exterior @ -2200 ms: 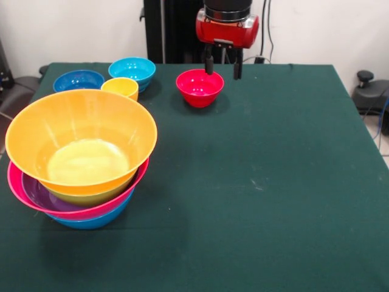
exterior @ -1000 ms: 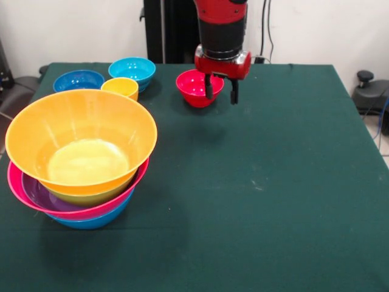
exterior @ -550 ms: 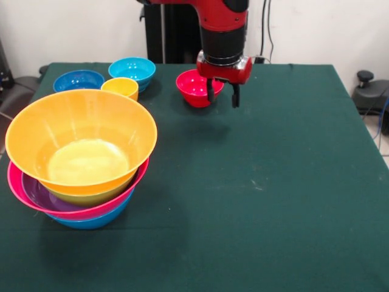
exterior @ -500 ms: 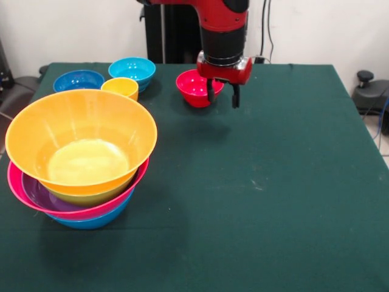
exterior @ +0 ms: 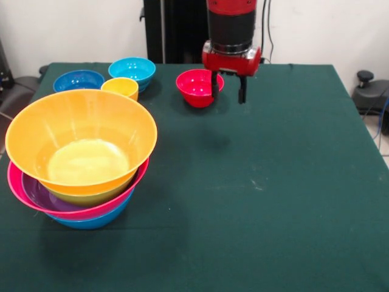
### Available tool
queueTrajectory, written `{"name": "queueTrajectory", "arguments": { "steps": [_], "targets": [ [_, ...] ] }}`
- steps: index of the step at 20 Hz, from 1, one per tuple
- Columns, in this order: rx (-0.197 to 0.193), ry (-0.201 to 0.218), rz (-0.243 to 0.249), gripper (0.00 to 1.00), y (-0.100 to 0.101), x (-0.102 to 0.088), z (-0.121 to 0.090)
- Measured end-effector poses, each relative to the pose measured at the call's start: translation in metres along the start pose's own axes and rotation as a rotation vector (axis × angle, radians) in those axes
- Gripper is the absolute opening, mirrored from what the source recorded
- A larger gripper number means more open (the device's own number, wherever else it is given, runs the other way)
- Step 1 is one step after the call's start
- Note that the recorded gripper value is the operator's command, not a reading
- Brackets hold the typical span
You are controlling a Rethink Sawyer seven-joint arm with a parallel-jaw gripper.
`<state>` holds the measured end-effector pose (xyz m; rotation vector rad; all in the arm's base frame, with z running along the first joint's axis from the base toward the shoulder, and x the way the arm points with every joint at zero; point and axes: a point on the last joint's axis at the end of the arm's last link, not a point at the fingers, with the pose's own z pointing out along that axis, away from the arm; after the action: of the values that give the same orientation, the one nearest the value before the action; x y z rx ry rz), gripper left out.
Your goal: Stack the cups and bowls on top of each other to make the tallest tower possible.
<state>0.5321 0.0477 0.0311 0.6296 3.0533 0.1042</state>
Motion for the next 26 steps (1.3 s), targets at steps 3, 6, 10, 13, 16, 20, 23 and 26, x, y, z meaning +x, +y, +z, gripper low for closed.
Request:
{"name": "queueTrajectory", "arguments": {
  "steps": [3,6,10,13,16,20,23,26],
  "targets": [
    [0.009,0.003,-0.006,1.00,0.007,-0.007,-0.012],
    [0.025,0.035,-0.007,1.00,0.022,-0.024,-0.021],
    [0.030,0.059,-0.010,1.00,0.045,-0.059,-0.025],
    [0.017,0.040,-0.006,1.00,0.064,-0.093,-0.027],
    [-0.006,-0.001,0.006,1.00,0.076,-0.125,-0.032],
    [-0.023,-0.028,0.023,1.00,0.080,-0.137,-0.047],
    [-0.034,-0.045,0.033,1.00,0.083,-0.138,-0.066],
    [-0.039,-0.054,0.038,1.00,0.083,-0.133,-0.084]
  ]
}}
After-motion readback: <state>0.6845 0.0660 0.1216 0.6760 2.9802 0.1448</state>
